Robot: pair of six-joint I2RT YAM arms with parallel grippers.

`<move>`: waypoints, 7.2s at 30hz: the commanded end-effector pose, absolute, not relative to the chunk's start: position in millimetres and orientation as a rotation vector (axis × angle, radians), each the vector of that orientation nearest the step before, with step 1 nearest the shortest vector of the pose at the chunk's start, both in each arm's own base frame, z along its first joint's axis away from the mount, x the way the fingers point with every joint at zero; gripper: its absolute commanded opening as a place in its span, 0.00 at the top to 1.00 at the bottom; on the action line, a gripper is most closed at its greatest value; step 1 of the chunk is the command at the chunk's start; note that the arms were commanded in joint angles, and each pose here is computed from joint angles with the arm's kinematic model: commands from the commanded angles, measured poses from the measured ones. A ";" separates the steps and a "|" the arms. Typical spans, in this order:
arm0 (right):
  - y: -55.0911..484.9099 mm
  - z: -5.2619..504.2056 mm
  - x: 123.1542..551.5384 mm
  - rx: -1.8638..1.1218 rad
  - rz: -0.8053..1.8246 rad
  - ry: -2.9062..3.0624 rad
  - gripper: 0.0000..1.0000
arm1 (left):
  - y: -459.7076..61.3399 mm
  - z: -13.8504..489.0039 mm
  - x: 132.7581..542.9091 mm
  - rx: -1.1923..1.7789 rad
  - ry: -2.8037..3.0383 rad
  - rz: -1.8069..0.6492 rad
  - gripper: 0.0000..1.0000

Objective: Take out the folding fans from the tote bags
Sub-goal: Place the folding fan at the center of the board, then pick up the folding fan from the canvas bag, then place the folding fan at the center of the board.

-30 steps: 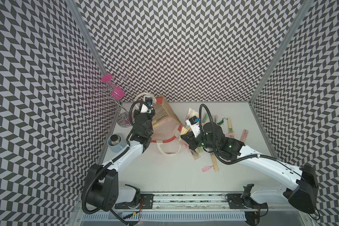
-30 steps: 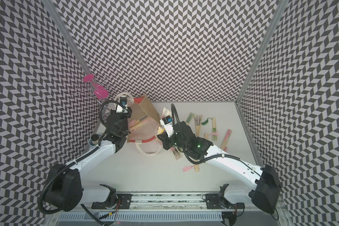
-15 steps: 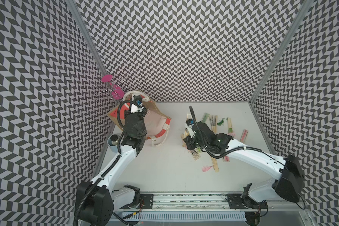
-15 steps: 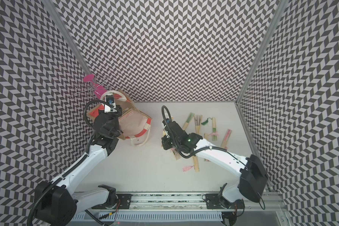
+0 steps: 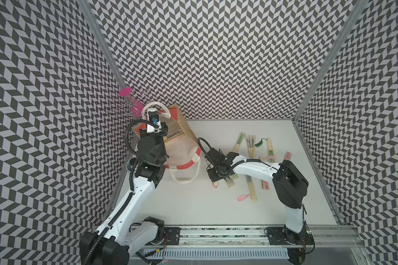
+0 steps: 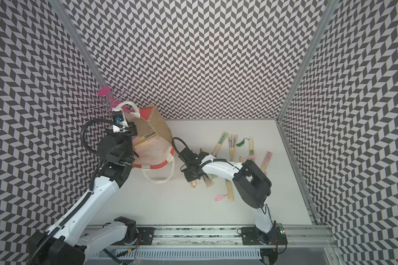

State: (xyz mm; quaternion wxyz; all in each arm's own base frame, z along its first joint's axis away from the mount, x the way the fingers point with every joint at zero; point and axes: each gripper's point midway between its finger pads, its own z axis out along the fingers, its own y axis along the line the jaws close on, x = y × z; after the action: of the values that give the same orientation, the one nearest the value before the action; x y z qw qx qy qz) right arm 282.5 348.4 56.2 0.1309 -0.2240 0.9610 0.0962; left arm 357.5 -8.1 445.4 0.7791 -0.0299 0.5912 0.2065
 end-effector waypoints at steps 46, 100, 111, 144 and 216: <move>394.1 323.1 250.4 -0.677 0.802 1.670 0.75 | -72.2 408.3 403.7 0.153 1.414 0.195 1.00; 424.2 83.2 380.9 -0.972 -0.213 2.044 0.45 | -188.9 368.3 298.6 1.071 1.098 -0.081 1.00; 410.0 135.2 392.4 -0.780 -0.408 1.844 0.35 | -201.7 366.3 286.5 1.171 1.065 -0.155 1.00; 375.2 197.7 398.5 -0.572 -0.518 1.709 0.52 | -204.7 401.9 180.6 1.309 0.726 -0.200 1.00; 293.0 364.8 253.3 -0.500 1.127 1.551 1.00 | -100.5 426.8 375.4 0.409 1.416 0.236 1.00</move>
State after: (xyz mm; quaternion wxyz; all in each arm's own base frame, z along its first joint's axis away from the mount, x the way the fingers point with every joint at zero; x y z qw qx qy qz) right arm 260.9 307.4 325.0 0.5461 -0.2345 0.7030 0.3906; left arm 379.2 -106.6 400.8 0.7085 0.2095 0.6660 0.1032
